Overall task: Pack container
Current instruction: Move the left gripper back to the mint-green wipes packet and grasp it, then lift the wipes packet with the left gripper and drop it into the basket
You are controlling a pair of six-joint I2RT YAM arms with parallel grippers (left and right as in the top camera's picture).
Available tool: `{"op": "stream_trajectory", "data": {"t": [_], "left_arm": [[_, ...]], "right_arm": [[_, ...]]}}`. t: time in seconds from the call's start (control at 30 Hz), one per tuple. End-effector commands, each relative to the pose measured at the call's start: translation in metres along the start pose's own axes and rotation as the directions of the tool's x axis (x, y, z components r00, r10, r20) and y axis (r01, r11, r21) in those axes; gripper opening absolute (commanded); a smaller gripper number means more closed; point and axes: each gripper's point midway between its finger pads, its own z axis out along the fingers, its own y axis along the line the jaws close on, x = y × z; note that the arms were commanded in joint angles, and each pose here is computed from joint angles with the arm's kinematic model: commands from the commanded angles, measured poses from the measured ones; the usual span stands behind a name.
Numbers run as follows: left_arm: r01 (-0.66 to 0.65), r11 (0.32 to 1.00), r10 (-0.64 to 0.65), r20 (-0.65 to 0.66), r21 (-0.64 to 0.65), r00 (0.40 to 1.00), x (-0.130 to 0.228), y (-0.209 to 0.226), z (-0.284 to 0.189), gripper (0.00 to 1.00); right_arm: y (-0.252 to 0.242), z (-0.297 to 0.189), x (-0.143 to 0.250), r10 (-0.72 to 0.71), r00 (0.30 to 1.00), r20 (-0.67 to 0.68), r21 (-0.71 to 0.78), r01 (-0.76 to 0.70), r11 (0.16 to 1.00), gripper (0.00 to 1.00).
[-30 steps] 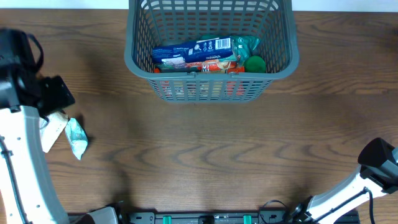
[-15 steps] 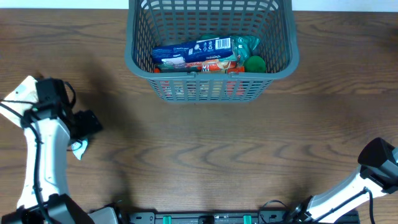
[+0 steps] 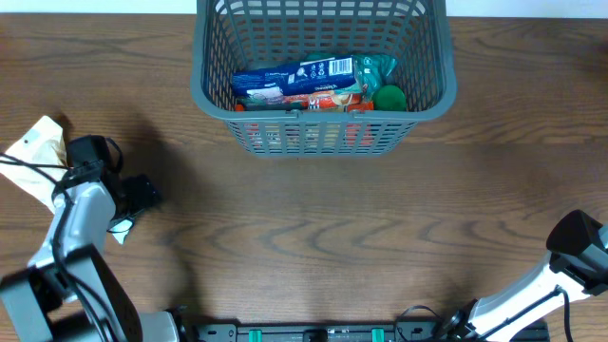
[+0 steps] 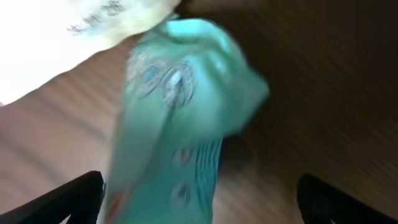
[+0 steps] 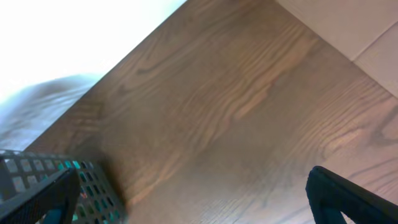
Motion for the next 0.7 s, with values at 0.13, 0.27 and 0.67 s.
{"op": "stream_trajectory", "data": {"t": [0.13,0.27,0.67], "left_arm": [[-0.022,1.0,0.021,-0.089,-0.02,0.996,0.014,0.001,0.031,0.99],[-0.021,1.0,0.019,-0.083,-0.017,0.996,0.013,0.001,0.029,0.94],[-0.018,0.973,0.006,0.055,0.228,0.998,-0.017,-0.035,-0.049,0.25]], "right_arm": [[0.006,0.006,0.004,-0.04,0.999,-0.02,-0.011,0.039,0.999,0.99],[0.006,0.006,0.004,-0.04,0.999,-0.02,-0.011,0.039,0.999,0.99],[0.006,0.006,0.004,-0.044,0.999,-0.02,-0.011,0.044,0.999,0.99]]}}
